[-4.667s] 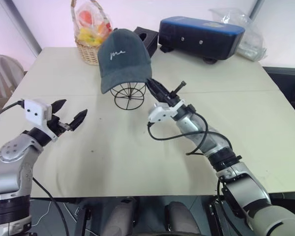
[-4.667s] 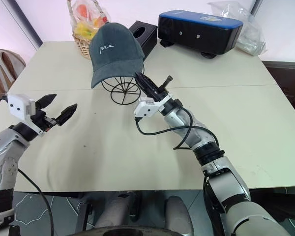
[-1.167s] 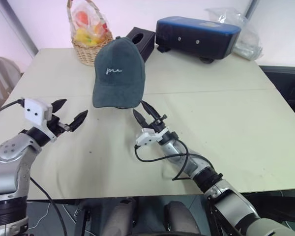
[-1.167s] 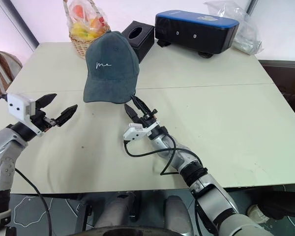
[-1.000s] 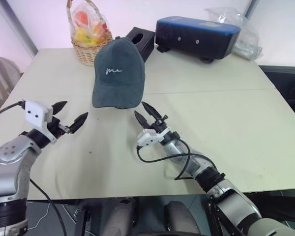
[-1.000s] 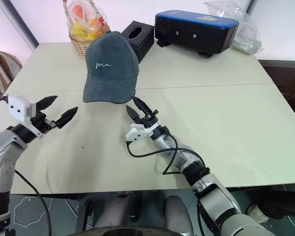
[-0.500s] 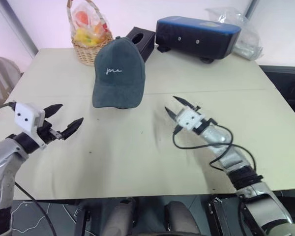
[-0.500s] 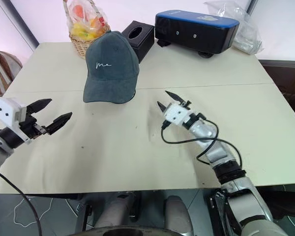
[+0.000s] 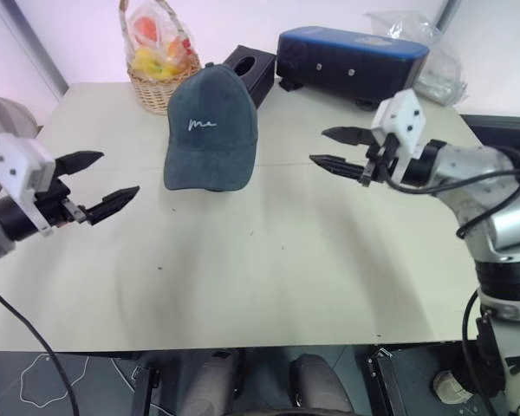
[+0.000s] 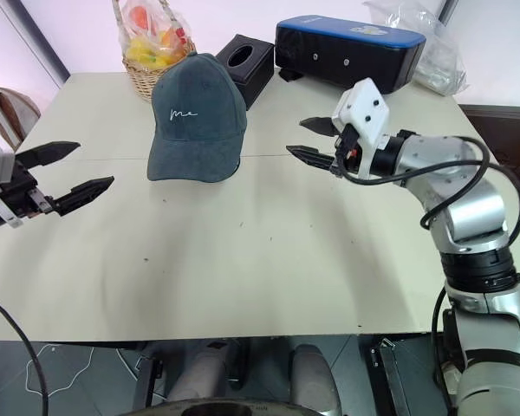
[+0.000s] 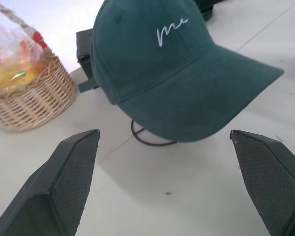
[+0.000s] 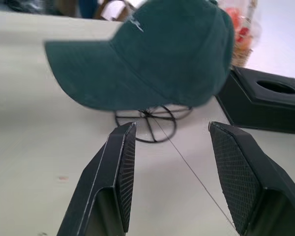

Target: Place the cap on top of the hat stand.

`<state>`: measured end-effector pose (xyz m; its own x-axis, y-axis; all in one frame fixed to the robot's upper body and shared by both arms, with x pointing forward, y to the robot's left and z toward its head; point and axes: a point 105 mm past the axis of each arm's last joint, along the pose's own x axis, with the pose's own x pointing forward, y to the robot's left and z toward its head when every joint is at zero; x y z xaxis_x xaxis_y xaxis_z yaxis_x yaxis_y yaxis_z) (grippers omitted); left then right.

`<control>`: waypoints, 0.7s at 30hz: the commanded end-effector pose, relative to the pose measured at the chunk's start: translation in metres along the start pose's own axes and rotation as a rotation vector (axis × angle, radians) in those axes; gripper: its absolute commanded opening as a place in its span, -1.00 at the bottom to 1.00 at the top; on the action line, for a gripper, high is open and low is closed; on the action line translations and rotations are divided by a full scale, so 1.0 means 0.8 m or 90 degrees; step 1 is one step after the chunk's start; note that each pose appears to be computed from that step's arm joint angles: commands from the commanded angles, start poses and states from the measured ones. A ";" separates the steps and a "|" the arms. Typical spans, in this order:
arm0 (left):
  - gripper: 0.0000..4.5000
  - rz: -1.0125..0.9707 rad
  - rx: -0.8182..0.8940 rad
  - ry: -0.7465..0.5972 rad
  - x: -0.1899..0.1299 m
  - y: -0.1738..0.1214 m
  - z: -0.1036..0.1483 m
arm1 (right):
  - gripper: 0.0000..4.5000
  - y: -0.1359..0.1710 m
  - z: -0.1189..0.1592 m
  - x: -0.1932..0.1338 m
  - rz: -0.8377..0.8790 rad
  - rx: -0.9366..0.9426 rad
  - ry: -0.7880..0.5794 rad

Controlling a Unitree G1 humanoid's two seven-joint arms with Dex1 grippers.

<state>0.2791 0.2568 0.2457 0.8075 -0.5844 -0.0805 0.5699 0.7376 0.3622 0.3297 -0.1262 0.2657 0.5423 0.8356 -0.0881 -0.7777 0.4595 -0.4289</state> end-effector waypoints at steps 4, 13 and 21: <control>1.00 -0.034 0.007 -0.001 -0.017 0.001 0.027 | 0.05 0.004 0.035 -0.013 0.047 -0.023 -0.021; 1.00 -0.040 -0.004 0.023 -0.025 0.002 0.015 | 0.05 0.007 0.030 -0.010 0.061 -0.027 -0.006; 1.00 -0.048 -0.008 0.022 -0.021 -0.004 0.009 | 0.05 0.012 0.022 -0.009 0.070 -0.021 0.001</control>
